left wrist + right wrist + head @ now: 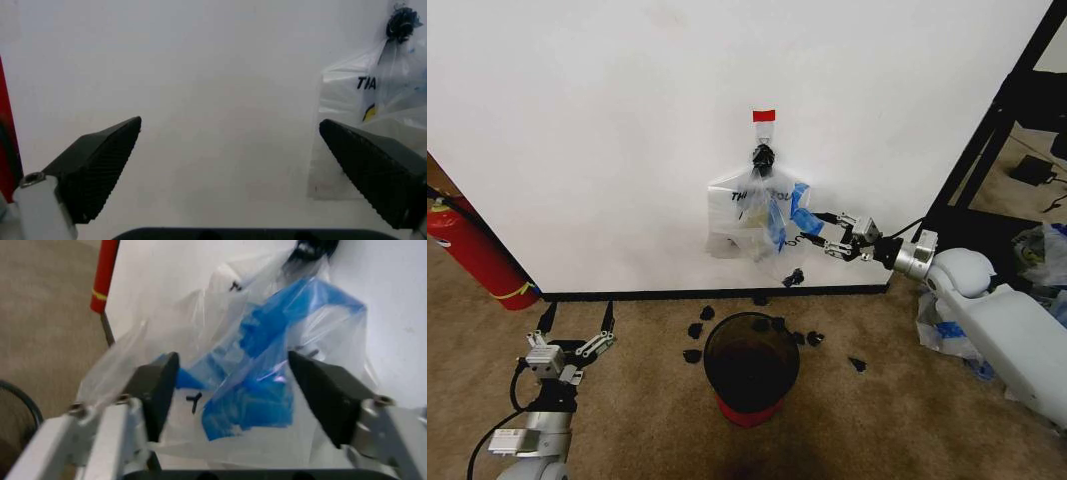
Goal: Pick up the garbage bag from the wall and place it over the trash bin.
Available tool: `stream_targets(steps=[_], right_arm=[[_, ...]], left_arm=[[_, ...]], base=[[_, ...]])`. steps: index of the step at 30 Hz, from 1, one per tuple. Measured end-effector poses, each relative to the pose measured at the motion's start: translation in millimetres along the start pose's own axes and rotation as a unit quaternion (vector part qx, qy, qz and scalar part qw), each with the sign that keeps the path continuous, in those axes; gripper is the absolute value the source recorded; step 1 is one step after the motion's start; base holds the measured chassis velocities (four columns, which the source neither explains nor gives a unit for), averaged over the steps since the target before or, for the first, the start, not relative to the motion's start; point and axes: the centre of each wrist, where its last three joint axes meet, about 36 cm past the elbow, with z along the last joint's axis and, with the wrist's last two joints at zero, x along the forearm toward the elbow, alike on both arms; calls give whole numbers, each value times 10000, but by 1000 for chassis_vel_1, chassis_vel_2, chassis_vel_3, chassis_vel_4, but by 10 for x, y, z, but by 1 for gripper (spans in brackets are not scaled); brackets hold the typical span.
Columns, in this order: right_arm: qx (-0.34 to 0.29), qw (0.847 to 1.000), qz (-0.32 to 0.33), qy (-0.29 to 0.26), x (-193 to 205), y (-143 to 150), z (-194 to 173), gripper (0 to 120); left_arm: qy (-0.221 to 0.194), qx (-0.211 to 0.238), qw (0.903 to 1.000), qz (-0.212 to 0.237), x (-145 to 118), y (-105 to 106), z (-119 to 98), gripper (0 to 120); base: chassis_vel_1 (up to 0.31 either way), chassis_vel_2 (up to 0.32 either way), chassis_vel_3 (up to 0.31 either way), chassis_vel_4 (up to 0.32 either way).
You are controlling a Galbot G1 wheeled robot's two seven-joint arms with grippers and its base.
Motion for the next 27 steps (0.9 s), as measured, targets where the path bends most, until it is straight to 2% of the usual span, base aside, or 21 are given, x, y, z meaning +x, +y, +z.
stream_targets(steps=[2,7,8,11,15,16,23,24,27], right_arm=[[31,10000,-5,23,-2,1,8,68],[149,9998,-25,109,-25,14,64,90],[149,9998,-24,104,-30,14,64,88],[152,9998,-16,100,-35,3,63,80],[167,9998,5,108,-32,-30,60,62],[167,9998,5,108,-32,-30,60,62],[165,9998,53,113,7,-49,53,32],[165,9998,53,113,7,-49,53,32],[146,9998,67,125,26,-38,68,20]], left_arm=[[0,1,10000,-1,-2,1,2,100],[9,6,10000,-4,-4,1,16,100],[10,6,10000,-4,-5,2,17,100],[9,4,10000,-4,-9,5,20,100],[5,1,10000,-2,-17,7,21,100],[5,1,10000,-2,-17,7,21,100],[4,-1,10000,13,-40,6,21,100],[4,-1,10000,13,-40,6,21,100],[11,-3,10000,24,-48,8,19,100]], base=[[0,0,0,0],[0,0,0,0],[0,0,0,0],[0,0,0,0],[0,0,0,0],[0,0,0,0],[0,0,0,0],[0,0,0,0],[0,0,0,0]])
